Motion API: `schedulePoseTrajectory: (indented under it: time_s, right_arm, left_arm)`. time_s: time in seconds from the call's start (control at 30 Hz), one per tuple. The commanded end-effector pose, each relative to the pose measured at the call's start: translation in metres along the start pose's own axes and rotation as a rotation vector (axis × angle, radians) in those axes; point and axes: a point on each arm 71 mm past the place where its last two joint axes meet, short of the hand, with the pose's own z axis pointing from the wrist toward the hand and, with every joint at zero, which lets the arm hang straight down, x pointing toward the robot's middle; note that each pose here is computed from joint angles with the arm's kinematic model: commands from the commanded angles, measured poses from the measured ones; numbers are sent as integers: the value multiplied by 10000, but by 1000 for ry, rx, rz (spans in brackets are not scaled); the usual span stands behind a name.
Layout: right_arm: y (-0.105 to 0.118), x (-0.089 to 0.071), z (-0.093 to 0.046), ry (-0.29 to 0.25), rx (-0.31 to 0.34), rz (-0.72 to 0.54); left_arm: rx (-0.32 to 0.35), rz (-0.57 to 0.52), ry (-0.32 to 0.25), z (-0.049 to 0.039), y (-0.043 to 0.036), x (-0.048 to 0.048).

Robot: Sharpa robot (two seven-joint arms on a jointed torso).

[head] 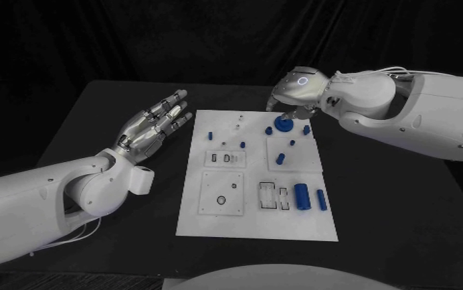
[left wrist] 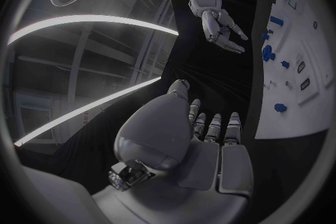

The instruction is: Assemble the parts on the task board

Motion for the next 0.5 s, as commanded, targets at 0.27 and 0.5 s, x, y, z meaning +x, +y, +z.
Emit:
schedulePoseTrajectory:
  time_s: [0.27,0.5]
  right_arm:
    - [15,215,26,37,-4,-1]
    - [29,357,43,50,2,69]
  left_arm:
    - [120,-27,38,-14,-107,72]
    - [111,-31,42,-22,-105,61]
